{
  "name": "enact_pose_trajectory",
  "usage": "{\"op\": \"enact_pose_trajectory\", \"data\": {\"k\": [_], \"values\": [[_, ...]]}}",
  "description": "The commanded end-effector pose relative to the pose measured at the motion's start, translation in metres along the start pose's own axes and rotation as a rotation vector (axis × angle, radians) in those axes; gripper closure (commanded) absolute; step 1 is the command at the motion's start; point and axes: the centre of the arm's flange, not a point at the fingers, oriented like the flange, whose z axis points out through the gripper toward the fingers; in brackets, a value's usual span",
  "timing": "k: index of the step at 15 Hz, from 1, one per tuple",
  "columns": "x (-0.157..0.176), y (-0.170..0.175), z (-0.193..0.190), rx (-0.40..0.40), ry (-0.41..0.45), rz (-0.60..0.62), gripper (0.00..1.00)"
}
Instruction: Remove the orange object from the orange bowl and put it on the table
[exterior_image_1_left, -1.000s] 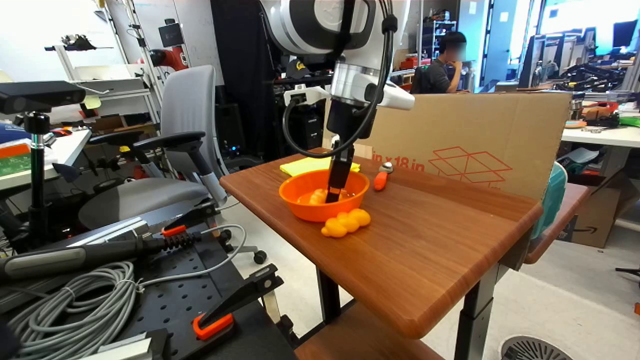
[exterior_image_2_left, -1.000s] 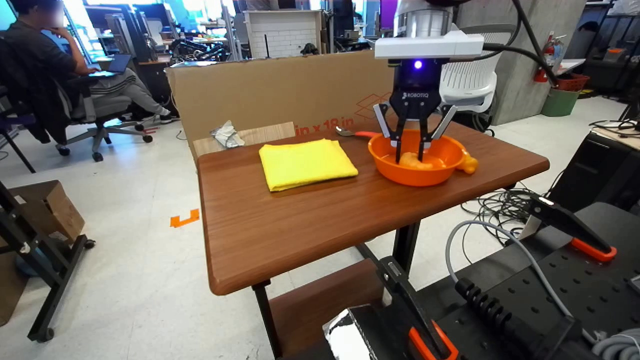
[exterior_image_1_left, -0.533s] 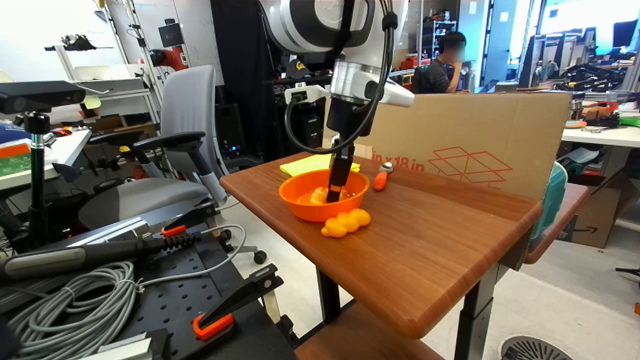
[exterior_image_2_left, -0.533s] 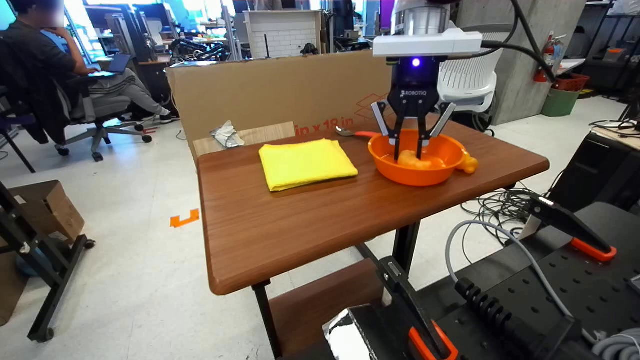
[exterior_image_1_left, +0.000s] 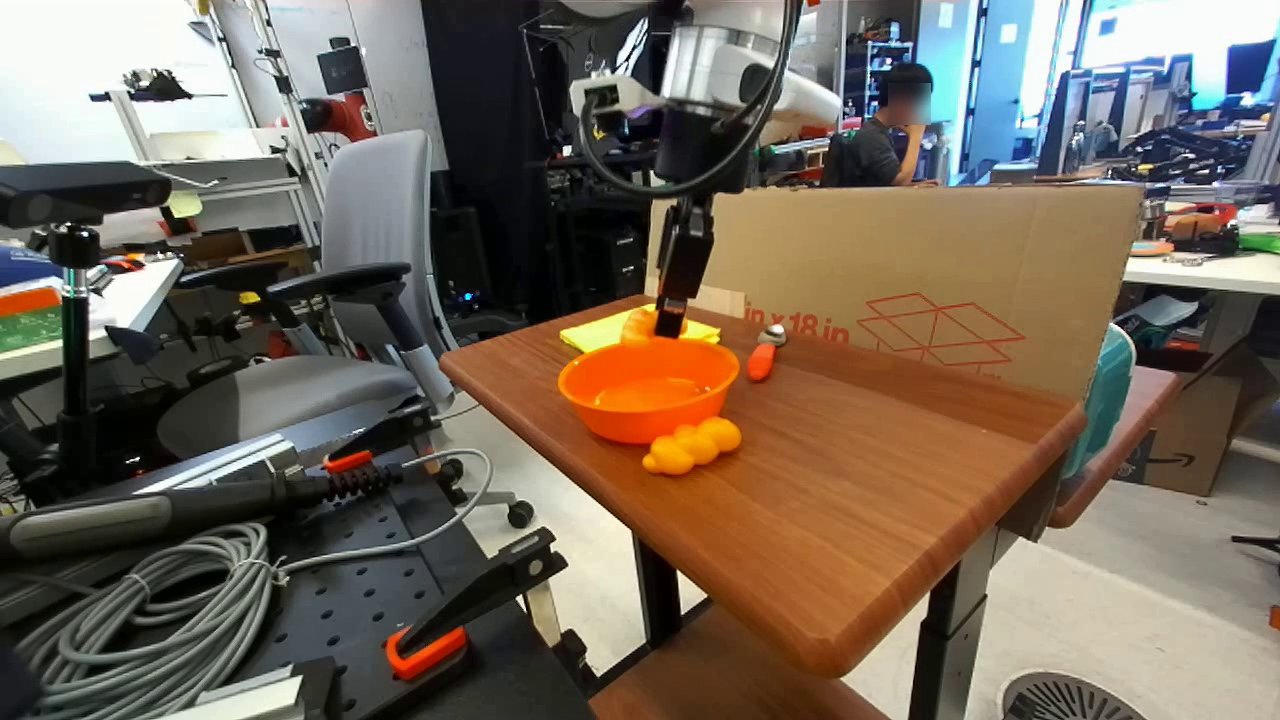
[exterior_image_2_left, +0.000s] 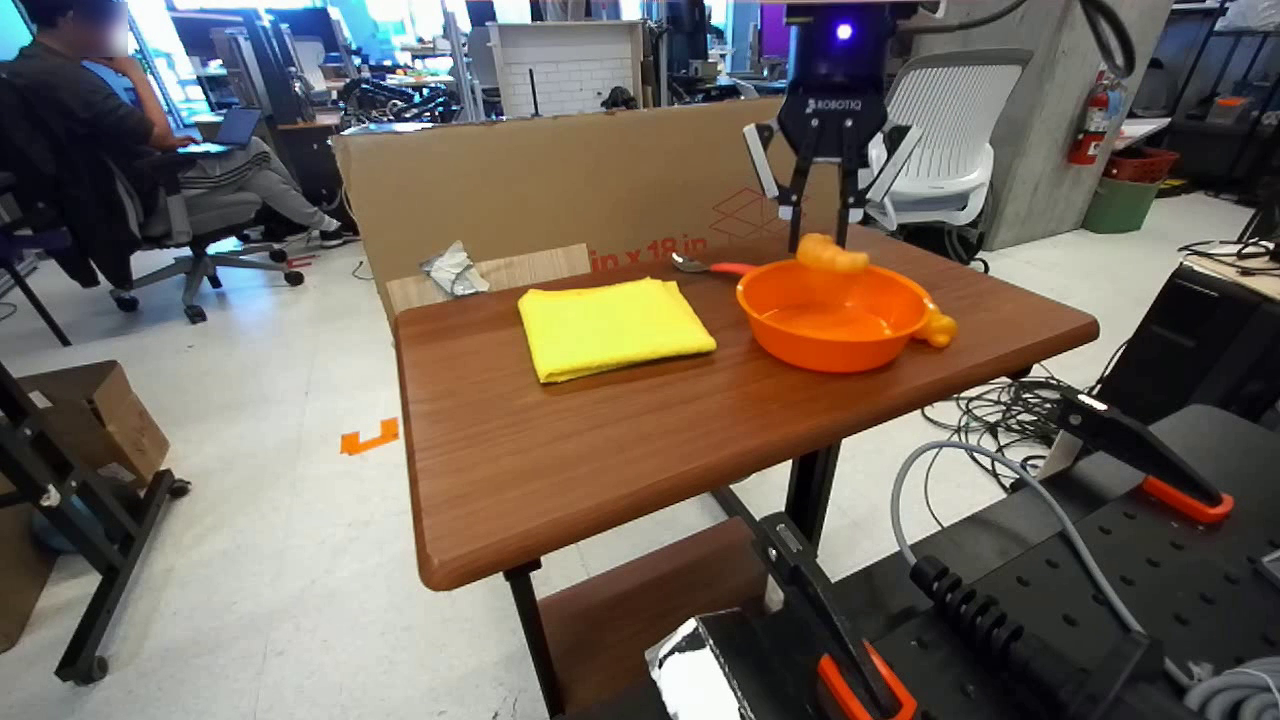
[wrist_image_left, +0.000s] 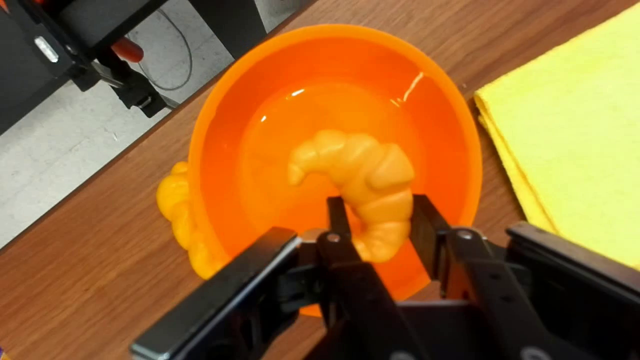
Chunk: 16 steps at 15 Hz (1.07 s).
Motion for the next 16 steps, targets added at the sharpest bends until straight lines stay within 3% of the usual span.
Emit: {"op": "enact_pose_trajectory", "data": {"k": [1, 9, 16], "values": [[0.001, 0.013, -0.048, 0.043, -0.029, -0.032, 0.89], [0.066, 0.031, -0.111, 0.111, -0.054, 0.009, 0.89], [0.135, 0.061, -0.110, 0.108, -0.061, 0.097, 0.89]]}}
